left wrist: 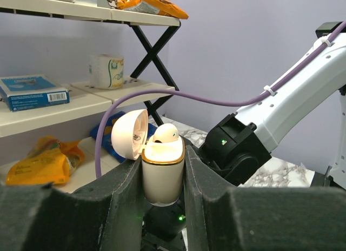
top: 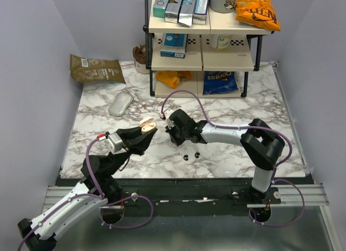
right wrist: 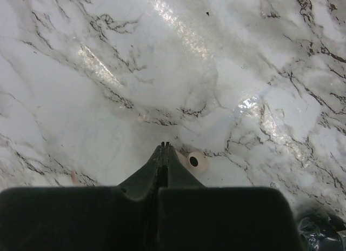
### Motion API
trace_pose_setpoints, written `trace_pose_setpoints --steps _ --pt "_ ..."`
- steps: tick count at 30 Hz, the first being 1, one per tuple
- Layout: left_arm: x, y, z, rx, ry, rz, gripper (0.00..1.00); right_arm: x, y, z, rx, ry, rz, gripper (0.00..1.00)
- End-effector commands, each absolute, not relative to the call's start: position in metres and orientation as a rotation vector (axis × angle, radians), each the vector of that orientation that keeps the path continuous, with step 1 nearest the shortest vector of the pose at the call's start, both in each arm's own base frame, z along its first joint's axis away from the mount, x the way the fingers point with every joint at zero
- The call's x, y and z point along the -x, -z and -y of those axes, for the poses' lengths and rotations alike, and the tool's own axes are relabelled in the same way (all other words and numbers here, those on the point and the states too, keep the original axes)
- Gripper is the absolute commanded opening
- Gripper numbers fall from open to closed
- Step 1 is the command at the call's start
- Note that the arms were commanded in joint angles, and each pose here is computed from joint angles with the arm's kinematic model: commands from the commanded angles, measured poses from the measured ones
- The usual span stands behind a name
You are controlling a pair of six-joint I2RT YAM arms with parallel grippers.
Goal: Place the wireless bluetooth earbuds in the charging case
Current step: Adjust the earbud at the center of the board.
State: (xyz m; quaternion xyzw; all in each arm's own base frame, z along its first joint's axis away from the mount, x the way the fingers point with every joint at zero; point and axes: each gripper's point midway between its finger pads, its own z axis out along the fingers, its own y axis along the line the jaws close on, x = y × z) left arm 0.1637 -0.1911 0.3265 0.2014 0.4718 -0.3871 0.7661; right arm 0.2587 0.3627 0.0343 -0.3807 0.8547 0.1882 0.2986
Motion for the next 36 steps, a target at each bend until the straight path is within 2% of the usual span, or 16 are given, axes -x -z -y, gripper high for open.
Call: trace_pose_setpoints --steps 1,9,21,32,36 --pt "-0.16 -0.343 0.186 -0.417 0.841 -0.989 0.0 -0.25 -0.036 -0.354 1.041 -0.496 -2.259 0.05" --pt "-0.159 -0.344 0.184 -0.413 0.839 -0.986 0.0 -0.237 -0.033 -0.328 0.982 -0.474 -2.269 0.04" --pt "-0.158 -0.344 0.186 -0.426 0.844 -1.002 0.0 -0.257 -0.011 -0.337 0.961 -0.393 -2.313 0.02" --pt "-0.159 -0.343 0.185 -0.431 0.829 -1.004 0.0 -0.282 -0.005 -0.314 0.911 -0.202 -2.338 0.02" --pt "-0.16 -0.342 0.187 -0.435 0.828 -1.009 0.0 -0.289 -0.004 -0.306 0.931 -0.132 -2.331 0.08"
